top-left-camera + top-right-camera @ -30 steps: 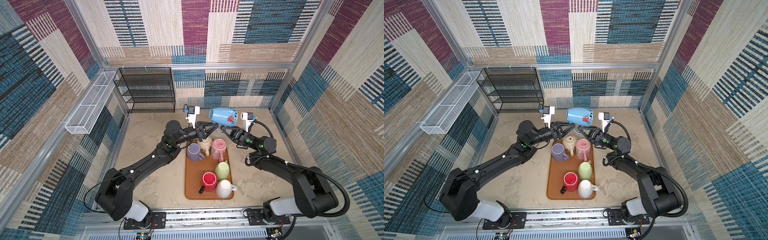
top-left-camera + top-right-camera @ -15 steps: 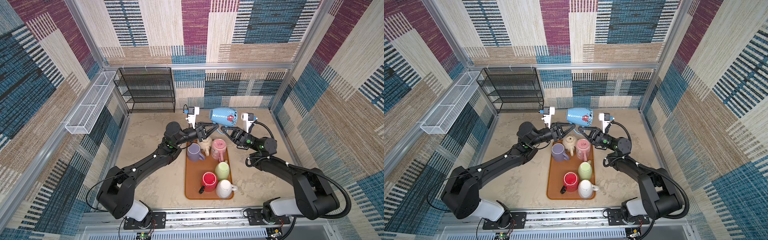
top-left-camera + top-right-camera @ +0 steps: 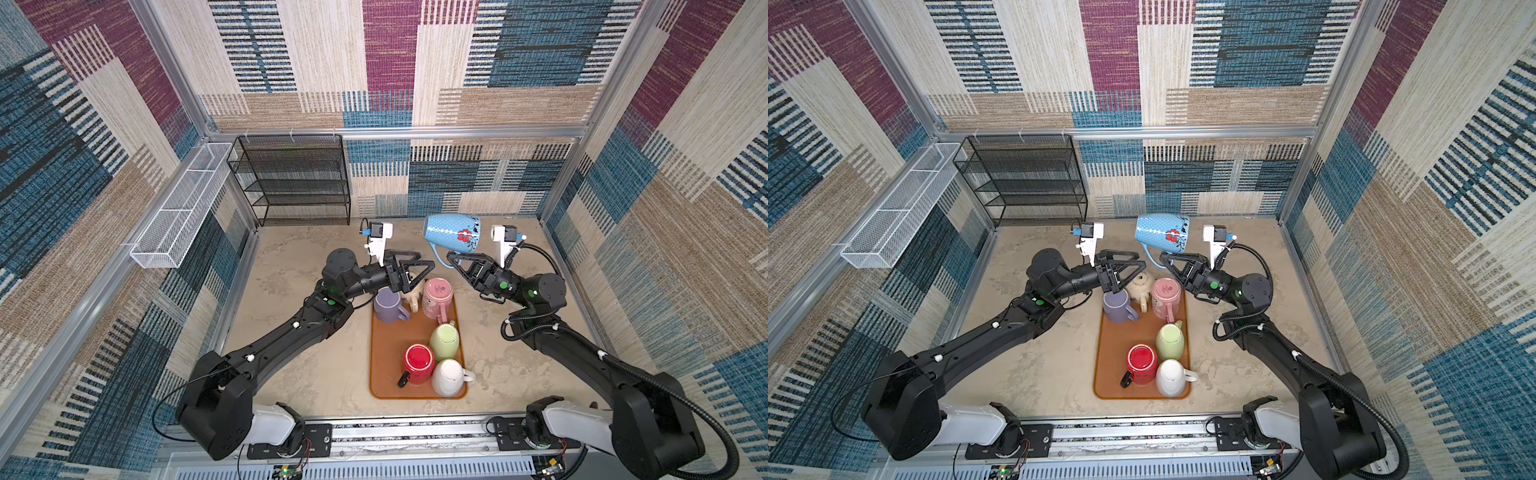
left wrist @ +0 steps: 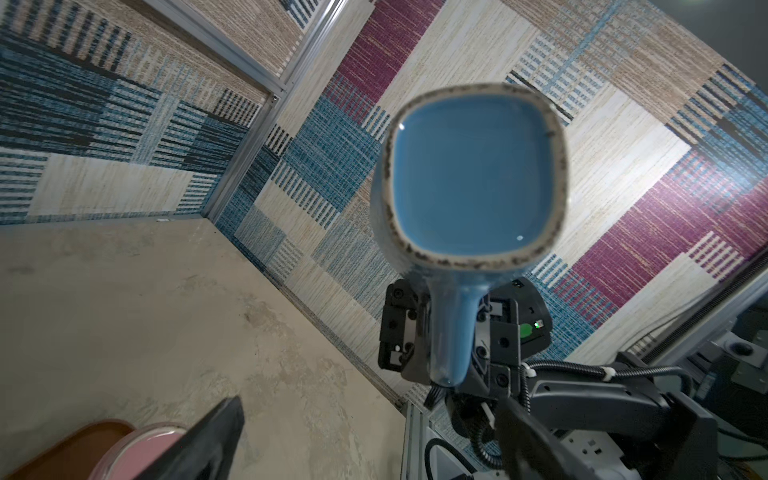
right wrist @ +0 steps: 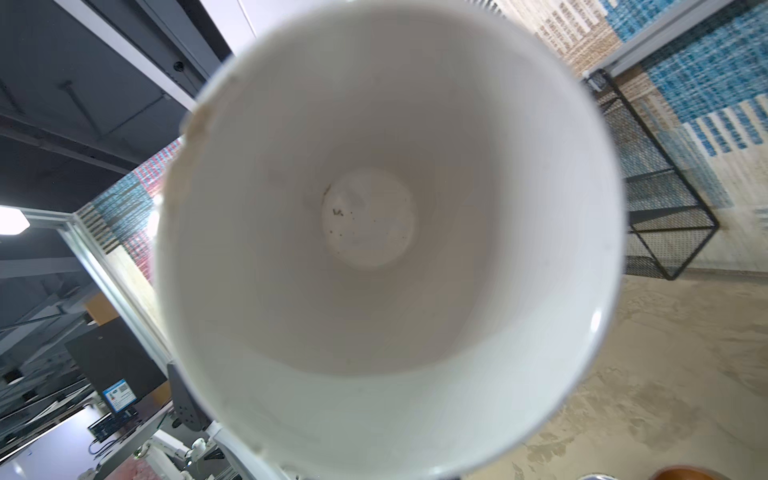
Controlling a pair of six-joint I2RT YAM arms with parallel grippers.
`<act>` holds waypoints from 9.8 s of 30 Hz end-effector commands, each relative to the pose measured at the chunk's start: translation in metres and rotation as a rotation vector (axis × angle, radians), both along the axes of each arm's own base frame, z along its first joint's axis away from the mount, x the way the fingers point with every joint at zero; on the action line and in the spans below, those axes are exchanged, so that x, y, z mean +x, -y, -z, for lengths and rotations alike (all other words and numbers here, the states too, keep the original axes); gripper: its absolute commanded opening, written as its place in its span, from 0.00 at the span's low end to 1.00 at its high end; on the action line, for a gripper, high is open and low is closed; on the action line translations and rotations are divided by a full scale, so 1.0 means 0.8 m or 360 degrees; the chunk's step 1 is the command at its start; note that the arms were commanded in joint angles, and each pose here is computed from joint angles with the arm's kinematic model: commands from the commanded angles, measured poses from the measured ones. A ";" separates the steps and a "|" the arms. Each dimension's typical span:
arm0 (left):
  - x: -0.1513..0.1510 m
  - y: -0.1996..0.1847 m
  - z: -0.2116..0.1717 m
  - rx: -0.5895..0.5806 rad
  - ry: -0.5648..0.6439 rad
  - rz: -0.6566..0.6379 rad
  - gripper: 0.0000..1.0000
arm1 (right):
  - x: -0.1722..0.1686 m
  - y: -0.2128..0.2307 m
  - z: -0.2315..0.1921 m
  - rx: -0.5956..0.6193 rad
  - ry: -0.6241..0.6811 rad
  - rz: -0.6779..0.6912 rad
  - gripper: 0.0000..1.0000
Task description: Turn the mug right side up
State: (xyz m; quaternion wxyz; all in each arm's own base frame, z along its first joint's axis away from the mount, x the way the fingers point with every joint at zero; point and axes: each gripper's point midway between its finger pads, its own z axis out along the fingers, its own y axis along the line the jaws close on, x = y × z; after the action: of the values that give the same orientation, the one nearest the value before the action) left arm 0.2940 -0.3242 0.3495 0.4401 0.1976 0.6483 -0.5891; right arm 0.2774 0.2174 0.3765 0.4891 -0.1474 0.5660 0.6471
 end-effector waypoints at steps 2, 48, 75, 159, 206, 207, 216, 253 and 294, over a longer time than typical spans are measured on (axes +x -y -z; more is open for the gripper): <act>0.014 -0.028 0.029 0.0176 -0.0021 -0.0252 1.00 | 0.019 0.011 0.011 -0.0129 -0.0095 0.0210 0.00; -0.064 -0.183 0.141 0.1193 -0.0314 -0.0519 0.99 | 0.104 0.170 0.221 -0.1681 -0.1083 0.1075 0.00; -0.061 -0.192 0.188 0.1397 -0.0378 -0.0528 1.00 | 0.197 0.312 0.319 -0.2229 -0.1522 0.1458 0.00; -0.053 -0.199 0.204 0.1543 -0.0540 -0.0577 0.91 | 0.110 0.067 0.180 -0.1937 -0.0706 0.0987 0.52; -0.073 -0.218 0.230 0.1550 -0.0634 -0.0650 0.85 | 0.030 -0.158 0.358 -0.2179 -0.0615 0.0230 0.00; -0.073 -0.218 0.230 0.1552 -0.0633 -0.0649 0.85 | 0.027 -0.163 0.357 -0.2174 -0.0611 0.0218 0.00; -0.073 -0.218 0.233 0.1572 -0.0629 -0.0632 0.82 | 0.002 -0.208 0.362 -0.2107 -0.0606 0.0047 0.00; -0.039 -0.154 0.272 0.1877 -0.0718 -0.0462 0.62 | 0.008 -0.013 0.182 -0.1235 -0.0537 0.0524 0.54; 0.007 -0.118 0.335 0.2073 -0.0790 -0.0402 0.31 | 0.019 0.006 0.200 -0.1255 -0.0510 0.0532 0.58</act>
State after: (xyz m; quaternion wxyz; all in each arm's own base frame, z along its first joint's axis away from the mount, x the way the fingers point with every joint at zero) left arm 0.2951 -0.2314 0.0798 0.1284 0.2001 0.9693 -0.0628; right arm 0.2891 0.2097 0.2067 0.3831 -0.1183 0.8647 0.3026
